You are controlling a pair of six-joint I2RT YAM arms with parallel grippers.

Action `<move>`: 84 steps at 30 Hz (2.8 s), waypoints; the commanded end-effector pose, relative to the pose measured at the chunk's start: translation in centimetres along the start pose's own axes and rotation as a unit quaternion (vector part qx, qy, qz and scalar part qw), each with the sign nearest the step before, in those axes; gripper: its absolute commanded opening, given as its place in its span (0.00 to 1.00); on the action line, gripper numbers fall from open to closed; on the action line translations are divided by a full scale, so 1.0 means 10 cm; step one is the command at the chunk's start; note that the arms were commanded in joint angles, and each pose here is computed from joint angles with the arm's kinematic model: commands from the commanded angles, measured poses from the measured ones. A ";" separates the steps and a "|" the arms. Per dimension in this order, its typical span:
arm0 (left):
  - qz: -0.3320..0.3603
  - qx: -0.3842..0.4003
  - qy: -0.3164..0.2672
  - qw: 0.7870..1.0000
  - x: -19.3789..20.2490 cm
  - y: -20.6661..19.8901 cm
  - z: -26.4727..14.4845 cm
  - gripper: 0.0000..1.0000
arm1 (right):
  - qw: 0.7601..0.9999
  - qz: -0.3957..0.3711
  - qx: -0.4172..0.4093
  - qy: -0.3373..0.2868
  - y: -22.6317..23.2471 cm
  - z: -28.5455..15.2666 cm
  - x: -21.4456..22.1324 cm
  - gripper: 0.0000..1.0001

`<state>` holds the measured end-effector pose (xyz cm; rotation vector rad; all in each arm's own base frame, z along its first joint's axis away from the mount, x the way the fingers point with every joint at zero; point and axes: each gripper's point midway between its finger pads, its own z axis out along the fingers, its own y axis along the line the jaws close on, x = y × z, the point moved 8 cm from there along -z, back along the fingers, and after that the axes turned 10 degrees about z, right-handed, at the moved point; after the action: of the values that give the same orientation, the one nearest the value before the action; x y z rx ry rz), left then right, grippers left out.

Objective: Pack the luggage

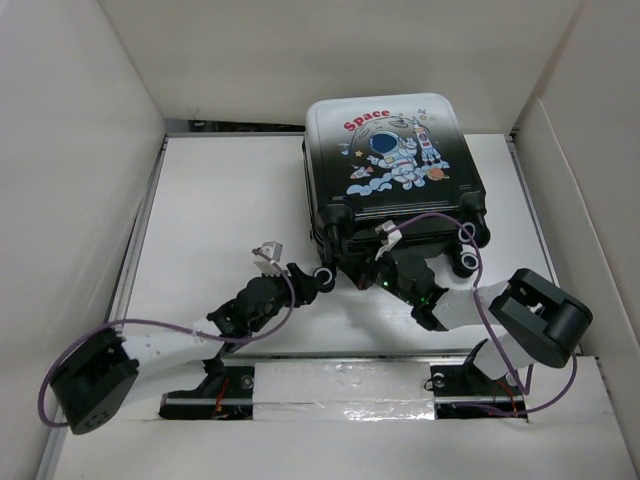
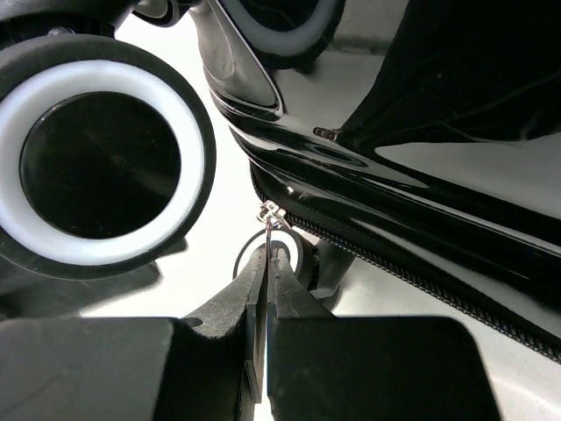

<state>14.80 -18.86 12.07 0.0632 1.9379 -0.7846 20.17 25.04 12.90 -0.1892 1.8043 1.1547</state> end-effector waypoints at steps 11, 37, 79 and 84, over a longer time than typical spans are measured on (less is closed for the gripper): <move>0.013 0.121 -0.058 0.991 -0.38 -0.42 0.50 0.48 | 0.997 -0.013 0.056 0.045 0.10 -0.35 -0.10 0.68; -0.019 0.090 -0.193 0.977 -0.38 -0.65 0.84 0.30 | 0.998 -0.019 0.063 0.009 0.01 -0.83 -0.23 0.31; -0.005 0.065 -0.317 0.946 -0.62 -0.92 0.71 0.27 | 0.998 -0.017 0.047 0.024 0.02 -0.91 -0.09 0.25; -0.021 0.057 -0.333 0.941 -0.64 -0.91 0.74 0.14 | 0.999 -0.017 0.036 0.025 0.05 -0.93 -0.09 0.23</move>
<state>19.56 -27.20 9.92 0.1598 1.6995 -0.5010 14.74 17.56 14.28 -0.1835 1.9184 1.0265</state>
